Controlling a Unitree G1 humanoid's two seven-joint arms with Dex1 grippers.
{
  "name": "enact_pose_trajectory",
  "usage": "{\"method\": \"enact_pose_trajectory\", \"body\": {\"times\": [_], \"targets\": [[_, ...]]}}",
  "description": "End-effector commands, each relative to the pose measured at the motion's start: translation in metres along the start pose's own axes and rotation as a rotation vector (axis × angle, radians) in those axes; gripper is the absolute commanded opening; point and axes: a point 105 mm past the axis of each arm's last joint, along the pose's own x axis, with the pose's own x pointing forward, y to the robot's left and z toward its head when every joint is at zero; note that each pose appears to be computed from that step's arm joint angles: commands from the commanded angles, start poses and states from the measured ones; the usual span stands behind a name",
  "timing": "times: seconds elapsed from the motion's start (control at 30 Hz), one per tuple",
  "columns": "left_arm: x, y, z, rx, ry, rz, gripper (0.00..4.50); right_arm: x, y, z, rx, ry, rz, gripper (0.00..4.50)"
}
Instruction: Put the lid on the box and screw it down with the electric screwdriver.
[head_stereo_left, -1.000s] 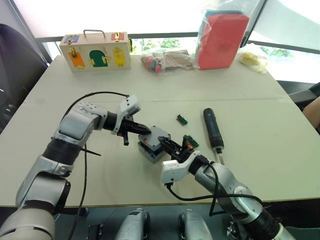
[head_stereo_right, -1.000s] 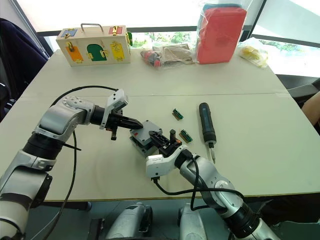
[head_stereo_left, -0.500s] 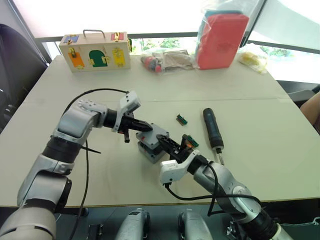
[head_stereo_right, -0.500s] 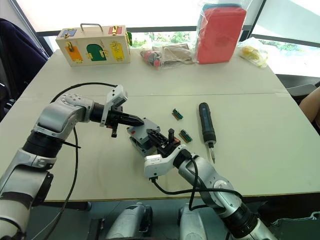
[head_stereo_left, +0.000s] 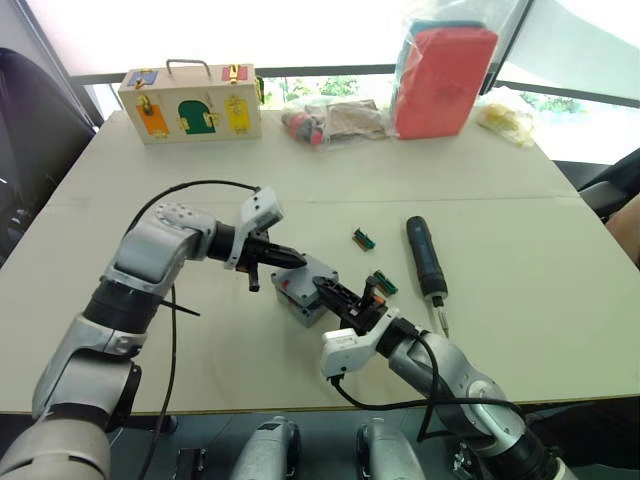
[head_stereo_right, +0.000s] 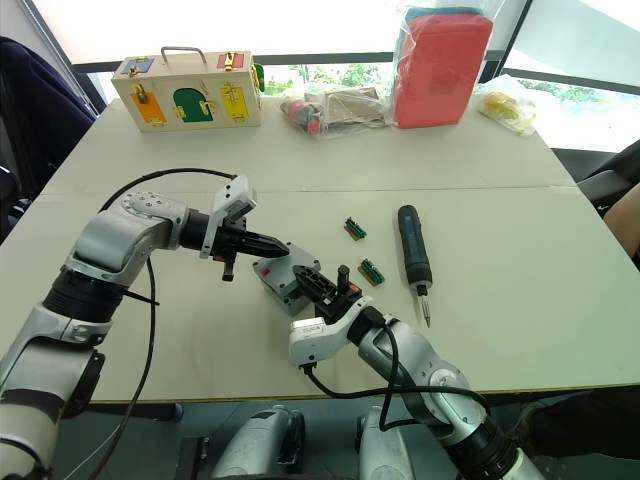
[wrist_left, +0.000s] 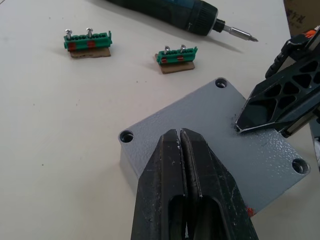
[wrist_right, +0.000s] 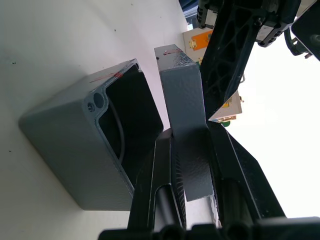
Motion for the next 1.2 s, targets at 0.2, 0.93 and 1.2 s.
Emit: {"method": "enact_pose_trajectory", "body": {"times": [0.2,0.93,1.2], "targets": [[0.008,-0.002,-0.019,0.054,0.077,0.006,0.03,-0.001,-0.005,0.002,-0.001,0.002,-0.031,0.16],[0.022,0.006,-0.062,0.114,0.248,0.079,0.0,-0.012,-0.01,-0.001,0.018,0.014,-0.009,4.28],[0.023,0.005,-0.064,0.115,0.256,0.087,0.0,-0.013,-0.011,-0.002,0.054,0.016,0.011,4.28]]}}
